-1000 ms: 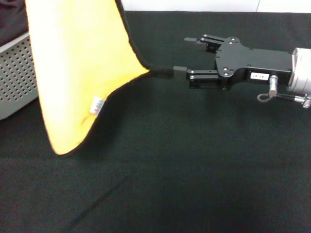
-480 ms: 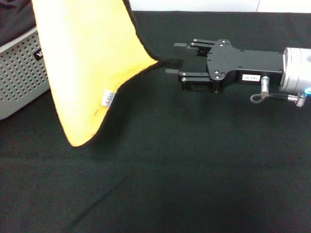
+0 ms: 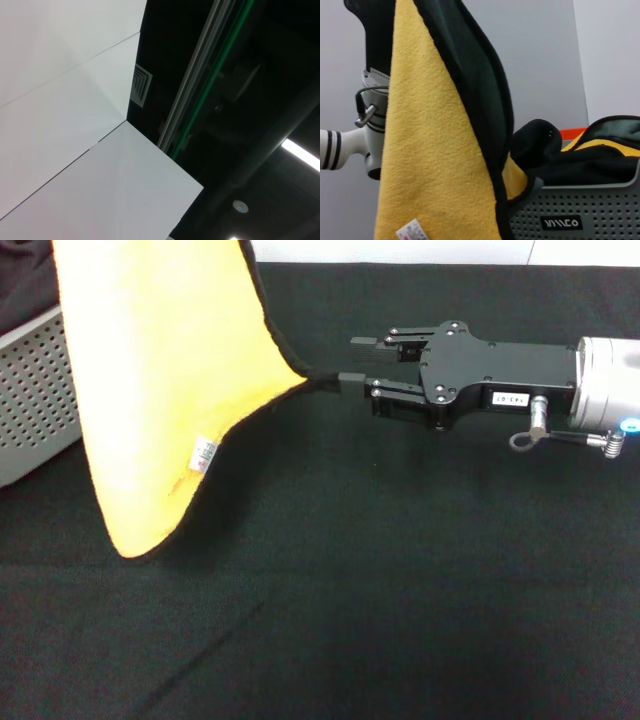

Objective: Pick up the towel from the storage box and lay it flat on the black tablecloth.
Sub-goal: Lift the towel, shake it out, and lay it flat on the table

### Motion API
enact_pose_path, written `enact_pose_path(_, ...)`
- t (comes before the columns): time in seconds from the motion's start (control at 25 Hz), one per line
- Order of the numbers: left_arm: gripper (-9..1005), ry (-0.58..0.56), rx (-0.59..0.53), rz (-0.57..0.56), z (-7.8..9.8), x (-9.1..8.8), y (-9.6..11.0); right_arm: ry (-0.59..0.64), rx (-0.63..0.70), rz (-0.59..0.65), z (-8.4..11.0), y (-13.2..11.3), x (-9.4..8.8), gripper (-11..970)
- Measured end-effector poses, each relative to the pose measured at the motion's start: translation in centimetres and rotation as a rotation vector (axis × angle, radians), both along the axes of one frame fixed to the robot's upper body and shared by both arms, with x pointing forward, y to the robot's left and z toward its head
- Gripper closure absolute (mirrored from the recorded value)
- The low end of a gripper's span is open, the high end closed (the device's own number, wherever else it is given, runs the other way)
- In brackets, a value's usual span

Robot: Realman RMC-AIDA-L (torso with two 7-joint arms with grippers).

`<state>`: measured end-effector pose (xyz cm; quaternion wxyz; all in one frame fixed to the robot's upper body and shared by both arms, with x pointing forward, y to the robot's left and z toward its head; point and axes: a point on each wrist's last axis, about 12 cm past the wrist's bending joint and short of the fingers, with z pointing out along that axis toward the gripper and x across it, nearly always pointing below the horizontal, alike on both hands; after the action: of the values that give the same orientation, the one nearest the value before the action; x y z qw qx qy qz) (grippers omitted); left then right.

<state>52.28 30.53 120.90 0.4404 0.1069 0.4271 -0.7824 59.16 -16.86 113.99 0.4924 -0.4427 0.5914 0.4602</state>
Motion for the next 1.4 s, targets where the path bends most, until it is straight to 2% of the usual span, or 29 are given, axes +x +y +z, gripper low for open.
enact_pose_path(0.32,958,0.000,-0.001,-0.004,0.0,0.0,-0.1,0.005,-0.007,0.006,0.1,0.3,0.1,670)
enact_pose_path(0.44,958,0.000,-0.003,-0.006,0.0,0.0,-0.2,0.005,-0.011,0.010,0.1,0.4,0.1,890)
enact_pose_path(1.0,957,0.022,-0.003,0.012,-0.7,-0.4,0.2,-0.034,-0.016,0.067,0.6,0.4,-0.5,948)
enact_pose_path(1.24,957,0.082,-0.012,0.059,-2.5,-1.0,1.2,-0.102,0.012,0.019,2.7,-2.6,-2.5,956)
enact_pose_path(1.4,957,0.092,-0.005,0.093,-3.2,-1.5,1.9,-0.139,0.014,-0.003,3.8,-3.7,-3.6,955)
